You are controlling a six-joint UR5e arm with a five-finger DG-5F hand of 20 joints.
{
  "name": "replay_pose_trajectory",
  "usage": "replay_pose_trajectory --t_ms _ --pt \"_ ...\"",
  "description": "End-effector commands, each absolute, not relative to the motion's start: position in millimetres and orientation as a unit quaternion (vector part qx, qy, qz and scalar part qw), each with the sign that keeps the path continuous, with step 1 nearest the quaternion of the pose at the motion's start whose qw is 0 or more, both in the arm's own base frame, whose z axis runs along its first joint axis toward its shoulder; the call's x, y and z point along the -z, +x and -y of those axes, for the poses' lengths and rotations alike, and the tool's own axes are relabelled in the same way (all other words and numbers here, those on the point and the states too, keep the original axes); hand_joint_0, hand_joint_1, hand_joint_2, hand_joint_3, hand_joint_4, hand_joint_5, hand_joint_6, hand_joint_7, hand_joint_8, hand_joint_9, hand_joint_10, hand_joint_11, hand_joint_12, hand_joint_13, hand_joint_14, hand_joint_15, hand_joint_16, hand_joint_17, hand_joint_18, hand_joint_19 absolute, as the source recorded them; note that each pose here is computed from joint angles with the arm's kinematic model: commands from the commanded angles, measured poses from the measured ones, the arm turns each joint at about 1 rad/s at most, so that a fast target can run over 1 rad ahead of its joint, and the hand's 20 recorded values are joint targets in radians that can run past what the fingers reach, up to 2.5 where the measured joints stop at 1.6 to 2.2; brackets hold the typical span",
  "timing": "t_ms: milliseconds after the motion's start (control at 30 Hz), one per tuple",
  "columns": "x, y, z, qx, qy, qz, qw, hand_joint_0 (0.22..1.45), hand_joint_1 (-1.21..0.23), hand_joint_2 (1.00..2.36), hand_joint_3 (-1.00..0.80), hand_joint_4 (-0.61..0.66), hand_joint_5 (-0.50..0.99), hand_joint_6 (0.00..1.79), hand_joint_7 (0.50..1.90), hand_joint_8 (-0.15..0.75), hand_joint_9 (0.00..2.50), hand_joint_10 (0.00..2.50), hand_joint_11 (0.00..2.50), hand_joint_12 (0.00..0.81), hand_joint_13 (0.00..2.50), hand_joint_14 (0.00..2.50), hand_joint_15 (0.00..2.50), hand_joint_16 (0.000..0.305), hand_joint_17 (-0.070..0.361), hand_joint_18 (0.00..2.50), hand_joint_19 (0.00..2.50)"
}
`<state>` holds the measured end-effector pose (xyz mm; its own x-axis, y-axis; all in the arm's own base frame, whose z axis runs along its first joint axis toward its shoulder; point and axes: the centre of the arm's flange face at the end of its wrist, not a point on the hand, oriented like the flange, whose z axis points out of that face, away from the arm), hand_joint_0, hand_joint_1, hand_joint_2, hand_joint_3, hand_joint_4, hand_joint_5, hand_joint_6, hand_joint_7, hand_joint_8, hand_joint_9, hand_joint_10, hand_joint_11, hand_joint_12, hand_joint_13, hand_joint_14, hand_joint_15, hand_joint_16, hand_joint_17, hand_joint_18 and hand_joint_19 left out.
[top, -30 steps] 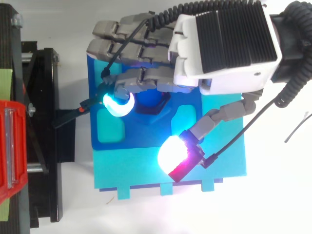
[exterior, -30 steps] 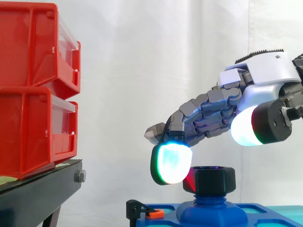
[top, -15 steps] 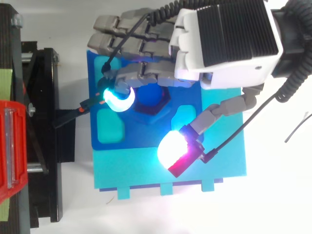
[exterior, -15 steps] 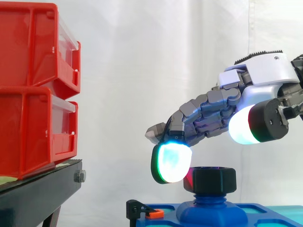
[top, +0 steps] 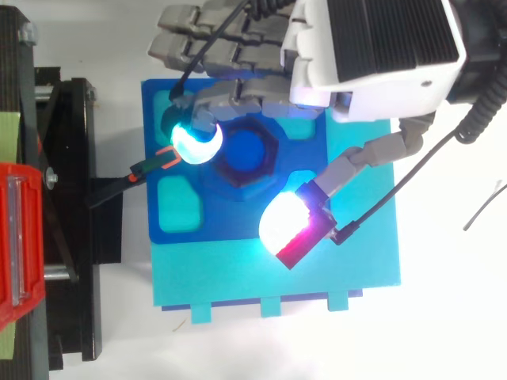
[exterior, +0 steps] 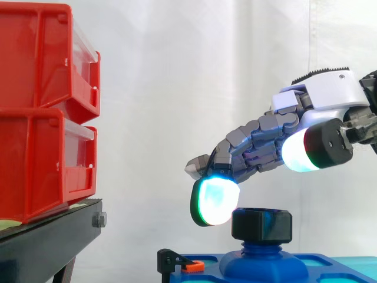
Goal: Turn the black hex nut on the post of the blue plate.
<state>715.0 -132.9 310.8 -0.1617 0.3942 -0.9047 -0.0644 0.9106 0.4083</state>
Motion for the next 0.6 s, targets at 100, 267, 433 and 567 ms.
replay_pose_trajectory --t_ms 100,267,433,567 --pt "-310 712 139 -0.177 0.116 -0.745 0.632 0.40 -0.36 1.00 -0.50 0.29 -0.24 0.50 0.87 0.277 0.00 0.00 0.00 0.418 0.00 0.00 0.00 0.062 0.139 0.00 0.22" --pt "-307 708 140 -0.173 0.119 -0.757 0.619 0.40 -0.34 1.00 -0.50 0.29 -0.24 0.50 0.87 0.278 0.00 0.00 0.00 0.415 0.00 0.00 0.00 0.061 0.138 0.00 0.23" --pt "-307 704 144 -0.167 0.121 -0.766 0.609 0.41 -0.33 1.00 -0.50 0.30 -0.23 0.50 0.87 0.277 0.00 0.00 0.00 0.413 0.00 0.00 0.00 0.061 0.137 0.00 0.23" --pt "-317 693 144 -0.157 0.118 -0.779 0.596 0.41 -0.32 1.00 -0.50 0.29 -0.23 0.50 0.87 0.279 0.00 0.00 0.00 0.414 0.00 0.00 0.00 0.061 0.137 0.00 0.23"
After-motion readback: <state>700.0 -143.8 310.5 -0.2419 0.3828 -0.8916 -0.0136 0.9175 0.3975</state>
